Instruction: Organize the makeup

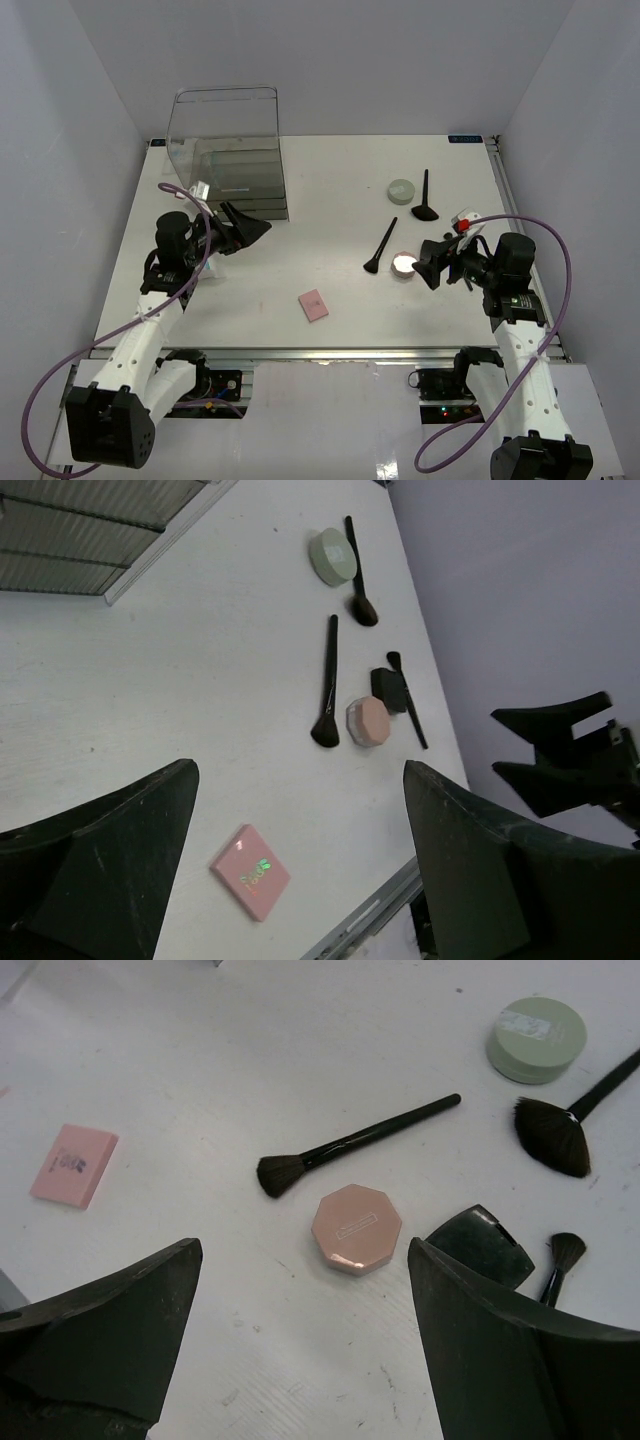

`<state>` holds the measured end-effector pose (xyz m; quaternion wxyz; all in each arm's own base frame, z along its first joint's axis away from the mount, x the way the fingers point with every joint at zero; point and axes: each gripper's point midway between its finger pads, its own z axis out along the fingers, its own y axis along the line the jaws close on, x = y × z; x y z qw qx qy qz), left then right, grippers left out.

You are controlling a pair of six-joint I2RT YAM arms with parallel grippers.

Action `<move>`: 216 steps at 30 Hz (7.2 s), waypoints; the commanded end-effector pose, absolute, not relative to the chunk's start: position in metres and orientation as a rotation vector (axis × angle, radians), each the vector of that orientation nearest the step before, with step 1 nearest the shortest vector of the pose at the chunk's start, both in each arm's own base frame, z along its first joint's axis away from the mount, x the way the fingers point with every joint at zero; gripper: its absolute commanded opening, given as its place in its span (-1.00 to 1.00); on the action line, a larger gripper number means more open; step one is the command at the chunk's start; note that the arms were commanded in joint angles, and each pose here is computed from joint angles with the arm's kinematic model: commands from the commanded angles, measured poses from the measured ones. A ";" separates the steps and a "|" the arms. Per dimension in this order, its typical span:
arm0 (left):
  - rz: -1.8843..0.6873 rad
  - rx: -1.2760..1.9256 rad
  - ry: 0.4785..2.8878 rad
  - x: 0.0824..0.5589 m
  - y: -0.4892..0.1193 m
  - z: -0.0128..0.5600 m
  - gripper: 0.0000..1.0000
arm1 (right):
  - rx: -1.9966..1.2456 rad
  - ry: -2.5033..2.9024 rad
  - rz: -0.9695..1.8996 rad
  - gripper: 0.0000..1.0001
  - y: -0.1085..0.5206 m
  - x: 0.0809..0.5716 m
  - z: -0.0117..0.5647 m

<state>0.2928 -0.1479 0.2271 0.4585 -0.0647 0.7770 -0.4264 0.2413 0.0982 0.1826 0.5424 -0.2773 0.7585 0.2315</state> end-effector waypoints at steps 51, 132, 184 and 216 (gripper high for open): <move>-1.212 -0.738 1.751 0.448 -0.055 0.190 -0.08 | -0.971 1.601 0.709 0.89 0.129 0.213 0.181; -1.488 -0.364 1.457 0.354 -0.081 0.369 -1.00 | -1.215 2.488 0.288 0.86 0.351 0.175 0.017; -1.550 -0.346 1.362 0.362 -0.078 0.422 -1.00 | -1.400 0.874 -0.487 -0.85 0.508 0.405 0.289; -1.555 -0.365 1.363 0.366 -0.076 0.420 -1.00 | -1.518 0.866 -0.367 0.96 0.504 0.404 0.279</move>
